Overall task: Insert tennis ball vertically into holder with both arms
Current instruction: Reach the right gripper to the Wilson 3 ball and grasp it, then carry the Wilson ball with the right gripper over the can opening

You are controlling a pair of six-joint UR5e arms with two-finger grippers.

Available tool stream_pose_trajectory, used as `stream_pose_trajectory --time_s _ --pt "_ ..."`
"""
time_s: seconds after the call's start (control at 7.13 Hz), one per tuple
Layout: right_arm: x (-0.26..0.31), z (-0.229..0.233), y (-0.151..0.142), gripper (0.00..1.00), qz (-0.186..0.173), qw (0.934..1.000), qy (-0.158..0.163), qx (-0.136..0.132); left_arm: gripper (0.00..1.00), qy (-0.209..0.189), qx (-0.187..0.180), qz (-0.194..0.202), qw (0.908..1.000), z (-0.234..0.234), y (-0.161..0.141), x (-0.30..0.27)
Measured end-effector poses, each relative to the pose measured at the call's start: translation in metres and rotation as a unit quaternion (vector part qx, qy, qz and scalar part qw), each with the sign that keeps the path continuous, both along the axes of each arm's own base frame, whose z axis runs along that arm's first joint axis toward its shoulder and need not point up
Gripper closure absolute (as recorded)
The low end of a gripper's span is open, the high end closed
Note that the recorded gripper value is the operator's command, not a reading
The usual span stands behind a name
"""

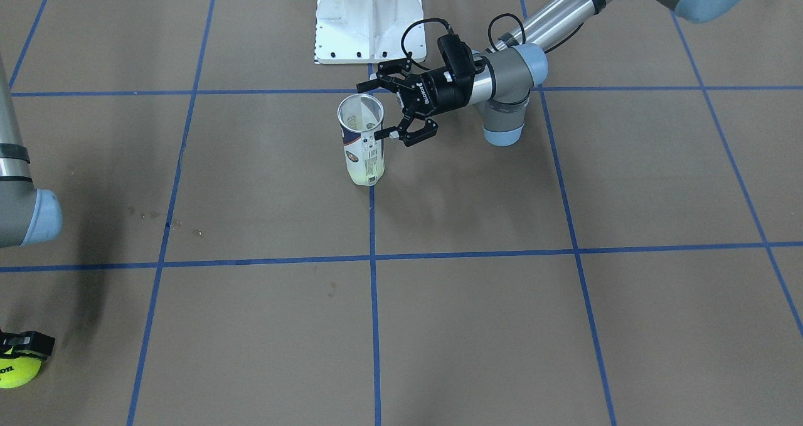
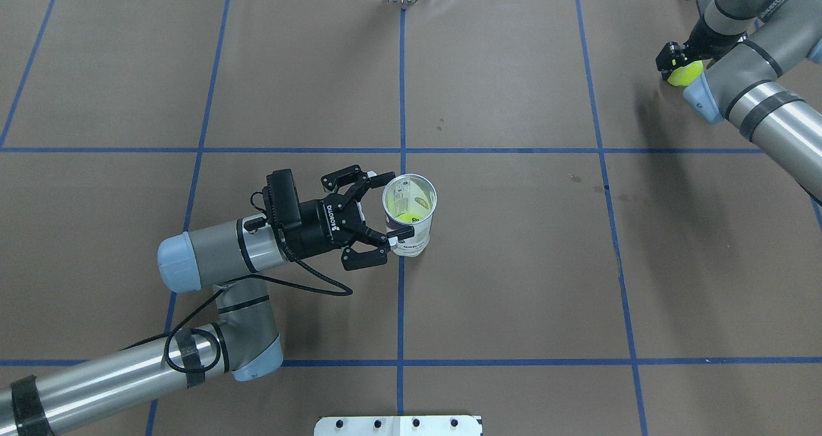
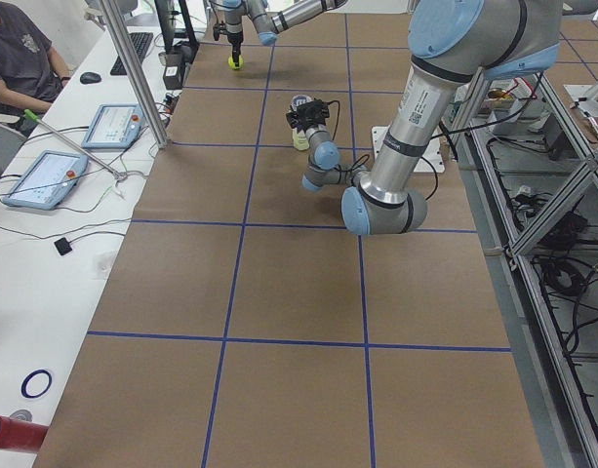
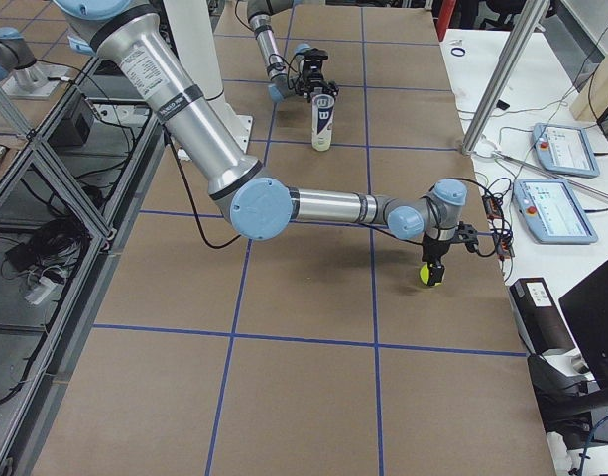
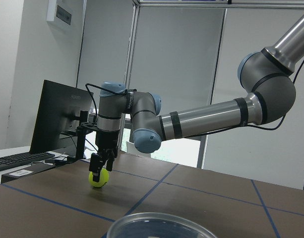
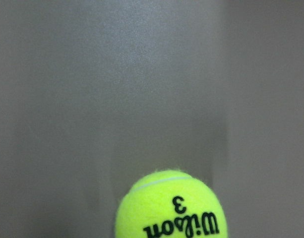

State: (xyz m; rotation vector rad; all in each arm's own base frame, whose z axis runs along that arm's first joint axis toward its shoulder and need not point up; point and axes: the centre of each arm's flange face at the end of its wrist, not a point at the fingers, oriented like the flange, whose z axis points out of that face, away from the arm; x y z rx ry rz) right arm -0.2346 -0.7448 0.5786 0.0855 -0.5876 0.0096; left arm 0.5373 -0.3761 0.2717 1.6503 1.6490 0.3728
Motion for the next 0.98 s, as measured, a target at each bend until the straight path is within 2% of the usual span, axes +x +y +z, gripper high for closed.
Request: stream_pose_trajectory --time_s 0.28,0.42,0.56,0.7,0.98 --pt "0.0 -0.007 -0.001 1.0 0.001 1.0 -0.003 0.005 0.0 -0.001 0.0 0.0 1.0 0.001 0.0 0.0" --pt "0.002 -0.037 -0.003 1.0 0.013 0.9998 -0.013 0.008 0.01 -0.002 -0.001 0.0 1.0 0.001 0.0 0.001" --pt "-0.002 -0.097 0.006 1.0 0.03 0.9992 -0.026 -0.002 0.0 -0.003 -0.001 0.0 1.0 0.002 0.0 0.001" --pt "-0.017 -0.164 0.036 1.0 0.046 0.9979 -0.04 -0.023 0.01 -0.003 -0.001 0.0 1.0 0.002 0.0 0.001" --pt "-0.07 -0.272 0.128 1.0 0.087 0.9902 -0.083 -0.071 0.0 -0.003 -0.001 0.0 1.0 0.001 0.0 0.002"
